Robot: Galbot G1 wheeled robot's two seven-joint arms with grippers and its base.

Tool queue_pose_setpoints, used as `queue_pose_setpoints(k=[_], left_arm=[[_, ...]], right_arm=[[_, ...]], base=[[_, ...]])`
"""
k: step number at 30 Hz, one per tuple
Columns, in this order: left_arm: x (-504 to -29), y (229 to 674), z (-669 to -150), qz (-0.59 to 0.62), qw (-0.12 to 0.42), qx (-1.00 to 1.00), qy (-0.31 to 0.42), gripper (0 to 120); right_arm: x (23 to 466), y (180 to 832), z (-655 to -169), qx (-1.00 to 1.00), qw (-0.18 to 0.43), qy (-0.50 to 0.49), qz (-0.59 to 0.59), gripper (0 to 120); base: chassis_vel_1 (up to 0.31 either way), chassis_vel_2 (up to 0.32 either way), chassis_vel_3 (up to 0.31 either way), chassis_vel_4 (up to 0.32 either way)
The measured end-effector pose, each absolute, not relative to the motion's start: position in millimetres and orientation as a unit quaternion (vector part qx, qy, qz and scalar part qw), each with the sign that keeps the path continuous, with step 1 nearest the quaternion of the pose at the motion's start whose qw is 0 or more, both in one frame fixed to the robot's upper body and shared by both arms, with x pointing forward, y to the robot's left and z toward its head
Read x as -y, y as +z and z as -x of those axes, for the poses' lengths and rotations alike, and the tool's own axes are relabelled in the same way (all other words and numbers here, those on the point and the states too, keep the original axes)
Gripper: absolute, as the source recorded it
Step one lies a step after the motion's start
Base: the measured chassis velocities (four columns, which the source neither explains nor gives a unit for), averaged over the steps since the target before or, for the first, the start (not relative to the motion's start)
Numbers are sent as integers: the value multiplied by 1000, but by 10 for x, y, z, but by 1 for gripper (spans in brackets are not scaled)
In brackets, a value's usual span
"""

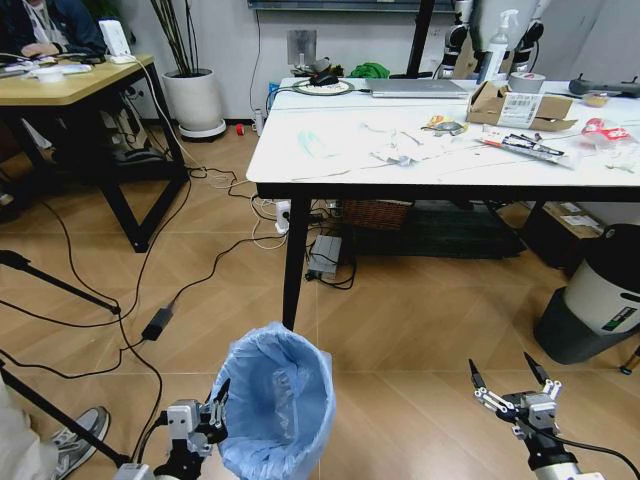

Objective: Pick up the trash bin and place the trash from the table into it.

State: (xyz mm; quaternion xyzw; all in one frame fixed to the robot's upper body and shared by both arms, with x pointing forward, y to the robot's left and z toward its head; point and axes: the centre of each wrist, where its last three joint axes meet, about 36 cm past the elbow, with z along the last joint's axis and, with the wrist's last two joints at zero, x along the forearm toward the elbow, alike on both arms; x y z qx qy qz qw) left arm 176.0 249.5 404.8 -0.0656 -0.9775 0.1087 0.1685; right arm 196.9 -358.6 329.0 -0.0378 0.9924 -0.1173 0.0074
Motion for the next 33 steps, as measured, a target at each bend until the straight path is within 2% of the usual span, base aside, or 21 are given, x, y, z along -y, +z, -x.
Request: queue_pose_setpoints(k=[33], left_arm=[[-2508,4112,-1725,67,172,976,116,0]], right_arm=[[3566,3308,-1995,-993,12,-115,40,100]], base=[[0,0,0,0]])
